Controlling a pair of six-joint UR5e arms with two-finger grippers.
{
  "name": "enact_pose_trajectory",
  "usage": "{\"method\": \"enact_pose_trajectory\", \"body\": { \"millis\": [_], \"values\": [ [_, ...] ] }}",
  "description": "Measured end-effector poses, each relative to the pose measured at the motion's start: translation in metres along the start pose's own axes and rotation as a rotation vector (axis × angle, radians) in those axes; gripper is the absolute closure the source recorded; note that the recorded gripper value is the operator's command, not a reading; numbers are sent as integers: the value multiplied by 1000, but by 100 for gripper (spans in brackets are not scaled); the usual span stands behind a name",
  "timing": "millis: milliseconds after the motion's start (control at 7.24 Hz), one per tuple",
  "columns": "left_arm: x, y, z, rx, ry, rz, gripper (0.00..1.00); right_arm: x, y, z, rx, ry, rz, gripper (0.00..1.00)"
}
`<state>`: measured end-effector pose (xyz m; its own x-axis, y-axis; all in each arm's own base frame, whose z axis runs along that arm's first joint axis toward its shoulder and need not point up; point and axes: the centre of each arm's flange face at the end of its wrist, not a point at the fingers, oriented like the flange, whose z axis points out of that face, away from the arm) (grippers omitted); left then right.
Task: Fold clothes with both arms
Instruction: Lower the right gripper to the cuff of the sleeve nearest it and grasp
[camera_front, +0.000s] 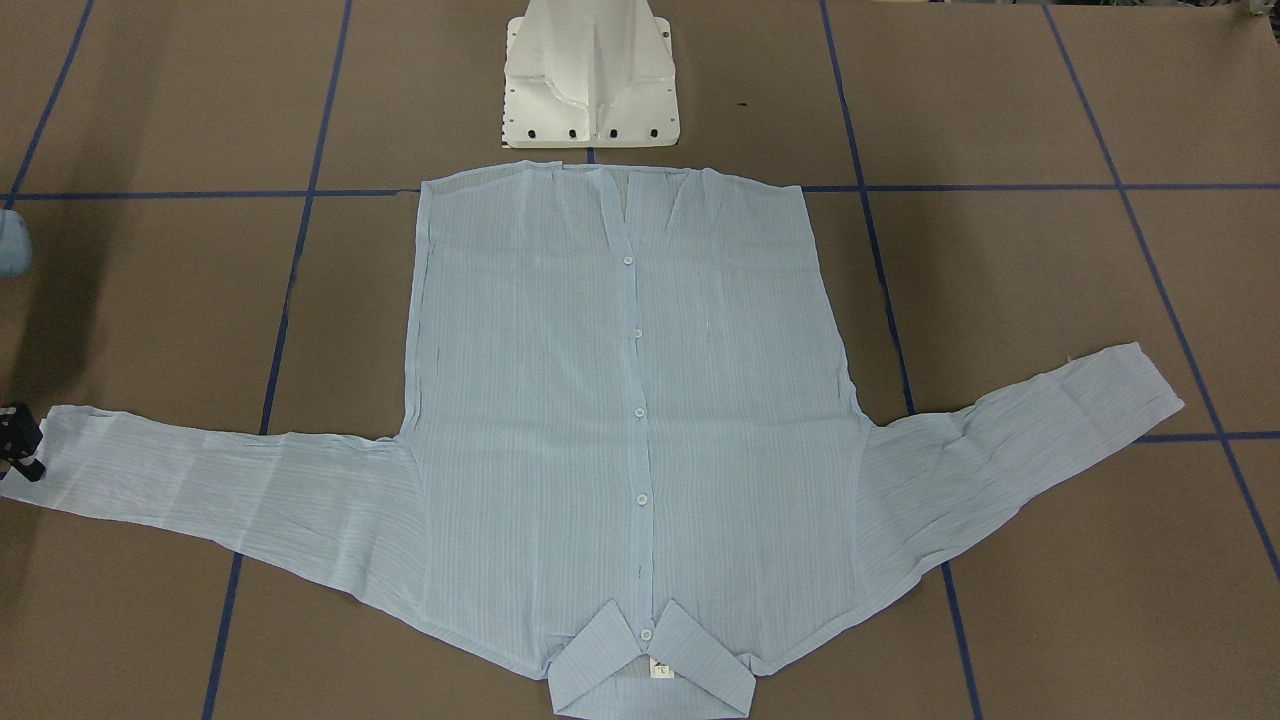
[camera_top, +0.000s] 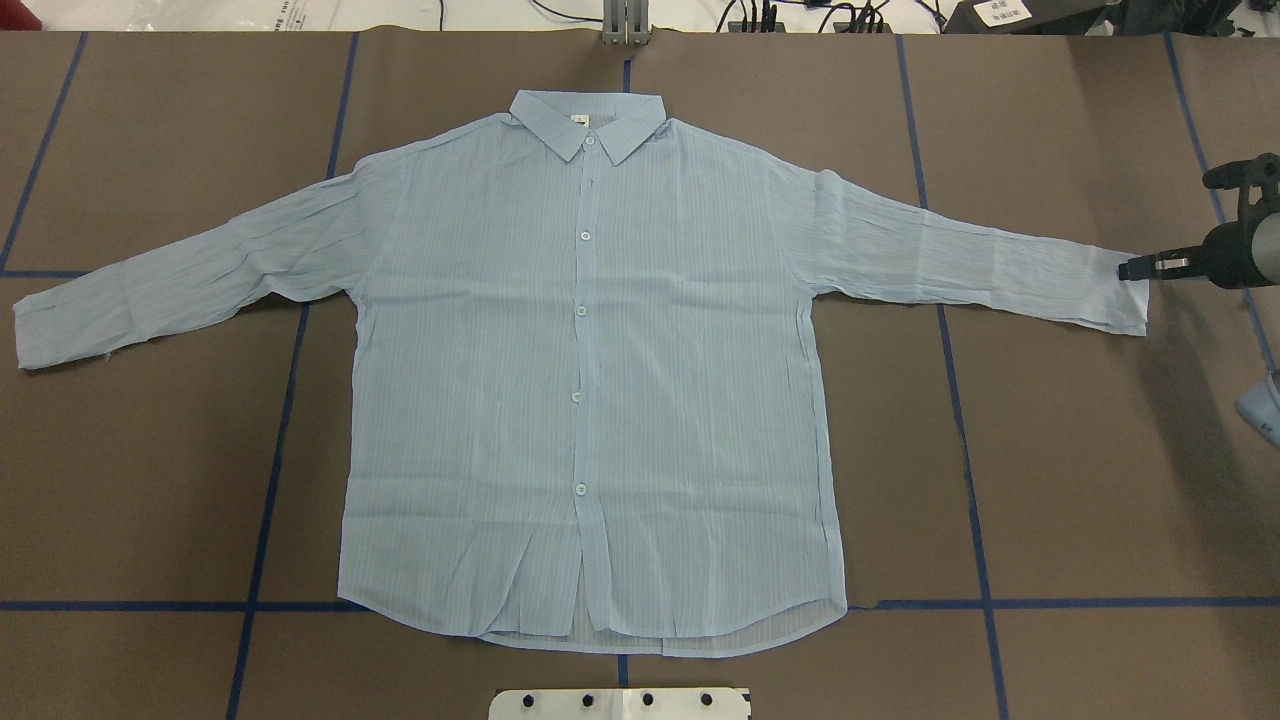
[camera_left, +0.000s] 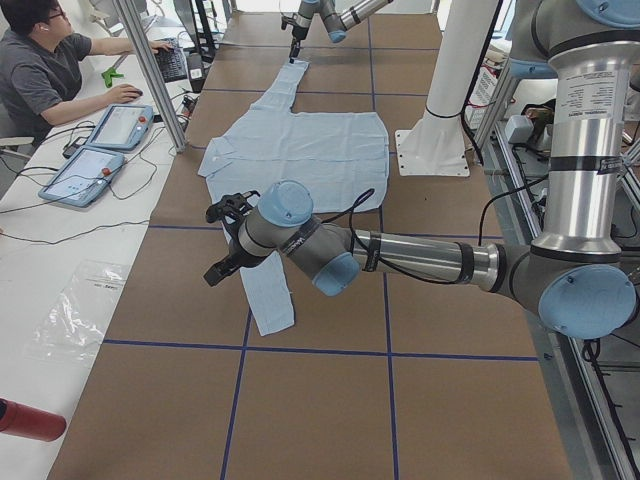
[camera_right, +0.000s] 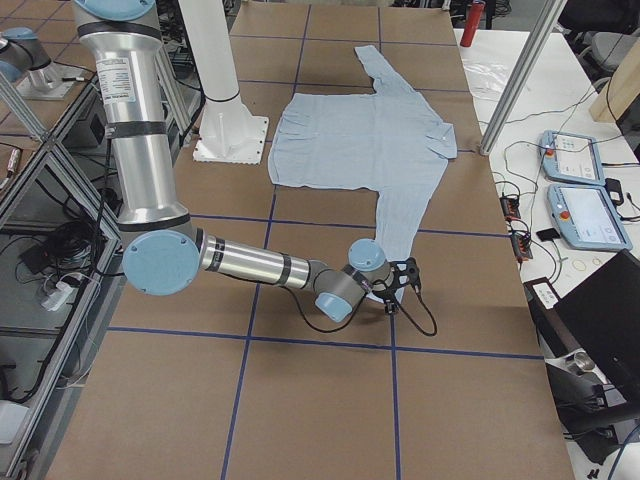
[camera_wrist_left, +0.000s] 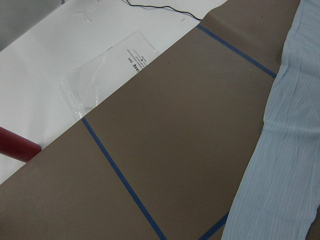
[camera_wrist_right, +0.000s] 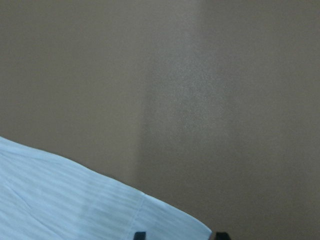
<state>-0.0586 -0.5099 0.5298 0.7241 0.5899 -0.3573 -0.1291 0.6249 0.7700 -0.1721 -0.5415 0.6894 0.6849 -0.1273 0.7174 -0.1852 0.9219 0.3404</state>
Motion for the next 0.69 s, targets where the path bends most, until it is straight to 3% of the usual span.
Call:
{"method": "enact_pose_trajectory", "body": {
  "millis": [138, 691],
  "values": [
    [0, 0, 0, 0, 0, 0, 0, 0, 0, 0, -1, 1, 0, 100],
    [0, 1, 1, -1, 0, 0, 0, -9, -7, -4, 10, -16, -12, 100]
  ]
}}
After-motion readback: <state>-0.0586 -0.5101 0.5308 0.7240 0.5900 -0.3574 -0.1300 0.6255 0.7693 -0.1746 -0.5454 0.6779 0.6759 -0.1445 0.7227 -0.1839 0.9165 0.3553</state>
